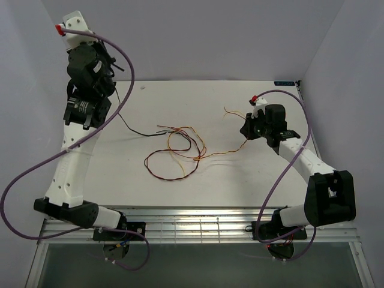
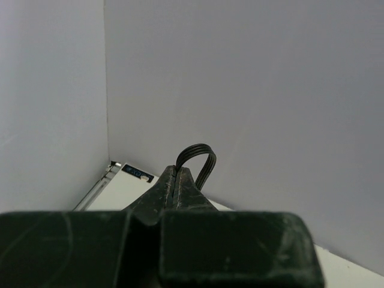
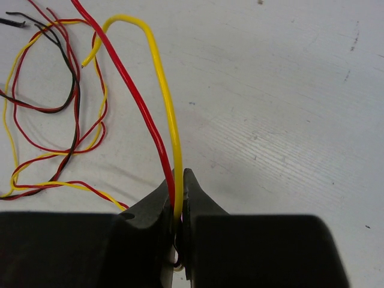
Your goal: Untangle the cables
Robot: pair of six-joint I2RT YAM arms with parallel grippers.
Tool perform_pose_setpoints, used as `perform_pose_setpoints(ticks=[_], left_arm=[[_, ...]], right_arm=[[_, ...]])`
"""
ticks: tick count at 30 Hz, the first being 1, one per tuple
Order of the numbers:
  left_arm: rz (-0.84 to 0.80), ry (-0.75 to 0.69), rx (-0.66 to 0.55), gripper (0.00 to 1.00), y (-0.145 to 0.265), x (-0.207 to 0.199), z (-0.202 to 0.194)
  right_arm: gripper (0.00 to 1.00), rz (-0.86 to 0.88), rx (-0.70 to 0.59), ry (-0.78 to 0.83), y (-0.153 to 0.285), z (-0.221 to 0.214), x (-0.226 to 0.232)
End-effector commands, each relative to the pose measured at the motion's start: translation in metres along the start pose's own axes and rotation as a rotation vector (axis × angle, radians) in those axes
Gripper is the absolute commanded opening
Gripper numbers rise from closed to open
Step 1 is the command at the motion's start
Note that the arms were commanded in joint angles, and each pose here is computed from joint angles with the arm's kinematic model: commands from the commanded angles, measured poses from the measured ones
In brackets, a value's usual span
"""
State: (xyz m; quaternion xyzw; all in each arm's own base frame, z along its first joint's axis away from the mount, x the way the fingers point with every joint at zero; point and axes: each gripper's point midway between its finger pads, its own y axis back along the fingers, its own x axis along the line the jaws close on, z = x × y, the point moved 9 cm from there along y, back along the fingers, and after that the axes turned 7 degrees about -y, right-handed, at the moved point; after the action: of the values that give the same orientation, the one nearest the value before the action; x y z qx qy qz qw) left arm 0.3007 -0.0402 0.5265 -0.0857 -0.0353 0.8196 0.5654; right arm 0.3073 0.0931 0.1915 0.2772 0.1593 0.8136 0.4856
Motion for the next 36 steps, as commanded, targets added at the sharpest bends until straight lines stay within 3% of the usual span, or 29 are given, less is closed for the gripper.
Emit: perform_pose_setpoints(ticks=[1,6,9,10,11,15,17,21,27,28,32,33,34,36], left_arm=[[-0.030,-0.041,-0.025,0.00,-0.041,-0.022,-0.005],[0.066,-0.043,-0.112,0.00,-0.112,-0.012,0.012],[0.089,-0.042,-0.266,0.00,-0.134,0.001,0.028],[0.054,-0.074,-0.254,0.00,-0.145,-0.003,0.003],[0.058,-0.032,-0.368,0.00,-0.143,0.001,0.020],[0.039,-0.032,-0.341,0.00,-0.177,0.007,0.007],[0.070,-0.045,-0.352,0.00,-0.188,0.008,0.004],[0.061,-0.091,-0.293,0.00,-0.204,0.004,-0.035],[0.077,-0.179,-0.174,0.00,-0.228,0.030,-0.091],[0.065,-0.202,-0.123,0.00,-0.229,0.031,-0.113],[0.054,-0.252,0.041,0.00,-0.228,0.035,-0.179],[0.055,-0.250,0.073,0.00,-0.227,0.036,-0.194],[0.064,-0.265,0.135,0.00,-0.224,0.039,-0.220],[0.079,-0.265,0.209,0.00,-0.223,0.042,-0.254]], right_arm=[[0.08,0.096,-0.031,0.077,-0.002,0.008,0.013],[0.08,0.097,-0.008,0.079,-0.007,0.003,0.016],[0.08,0.101,-0.004,0.075,-0.009,0.003,0.017],[0.08,0.105,-0.001,0.076,-0.010,0.002,0.017],[0.08,0.110,0.002,0.076,-0.012,0.001,0.018],[0.08,0.110,0.039,0.054,-0.024,-0.005,0.017],[0.13,0.107,0.073,0.036,-0.037,-0.008,0.017],[0.18,0.074,0.143,-0.024,-0.058,-0.014,0.013],[0.43,0.095,0.221,-0.075,-0.080,-0.025,0.010],[0.56,0.094,0.224,-0.078,-0.081,-0.023,0.011],[0.86,0.048,0.221,-0.082,-0.083,-0.018,0.009],[0.98,0.034,0.217,-0.084,-0.082,-0.016,0.008],[0.90,0.008,0.200,-0.077,-0.081,-0.010,0.007],[0.90,-0.013,0.189,-0.071,-0.075,-0.003,0.008]])
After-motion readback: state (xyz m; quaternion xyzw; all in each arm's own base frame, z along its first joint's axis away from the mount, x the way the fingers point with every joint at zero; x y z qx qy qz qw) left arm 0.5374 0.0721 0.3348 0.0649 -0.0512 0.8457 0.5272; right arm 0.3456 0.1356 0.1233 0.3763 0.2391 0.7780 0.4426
